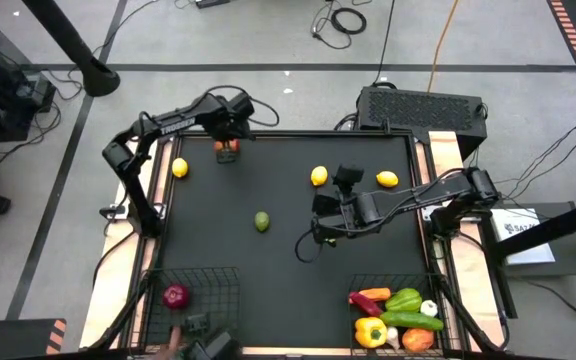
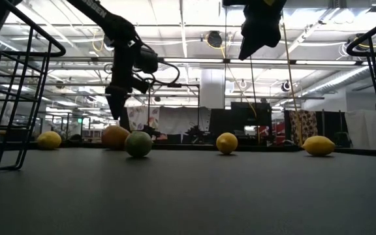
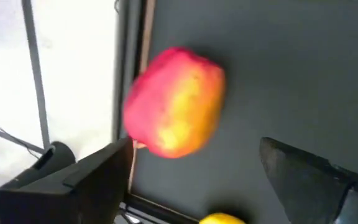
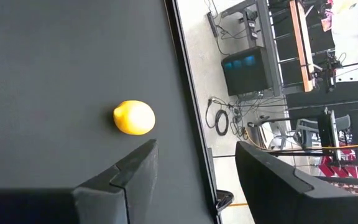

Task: Sort produce into baskets
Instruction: Put the red apple into the left wire basket

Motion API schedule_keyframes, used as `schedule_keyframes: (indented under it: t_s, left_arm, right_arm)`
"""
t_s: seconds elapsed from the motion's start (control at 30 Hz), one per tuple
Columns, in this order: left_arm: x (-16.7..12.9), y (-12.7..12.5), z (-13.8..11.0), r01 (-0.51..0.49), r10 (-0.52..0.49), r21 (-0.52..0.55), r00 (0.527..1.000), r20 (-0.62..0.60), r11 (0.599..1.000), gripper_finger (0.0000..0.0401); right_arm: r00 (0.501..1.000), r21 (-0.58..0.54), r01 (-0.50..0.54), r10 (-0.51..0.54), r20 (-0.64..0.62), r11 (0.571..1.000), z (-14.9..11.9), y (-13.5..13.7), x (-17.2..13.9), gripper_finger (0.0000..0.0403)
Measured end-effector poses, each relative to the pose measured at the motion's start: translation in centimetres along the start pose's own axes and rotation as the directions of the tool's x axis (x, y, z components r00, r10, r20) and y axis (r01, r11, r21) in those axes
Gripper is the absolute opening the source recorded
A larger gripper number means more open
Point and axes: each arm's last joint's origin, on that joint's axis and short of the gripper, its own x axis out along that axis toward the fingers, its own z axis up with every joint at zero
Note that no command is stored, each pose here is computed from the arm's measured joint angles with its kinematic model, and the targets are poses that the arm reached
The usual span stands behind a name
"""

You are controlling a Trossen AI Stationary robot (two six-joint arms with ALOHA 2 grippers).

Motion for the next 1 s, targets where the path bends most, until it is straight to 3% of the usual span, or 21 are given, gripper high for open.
schedule_keyframes:
  t_s: [0.27,1.0]
  left_arm:
    - [1.1,2.7,-0.5,0.043,-0.032,-0.080,0.992,0.125,0.996,0.0353]
    - [1.6,2.4,-1.7,0.160,-0.157,-0.052,0.986,0.061,0.986,0.0353]
  right_arm:
    - [1.000,0.000,0.000,0.000,0.000,1.000,0.0,0.0,0.0,0.0205]
    - [0.999,-0.007,-0.052,0.052,-0.012,0.999,0.0,0.1,0.0,0.0205]
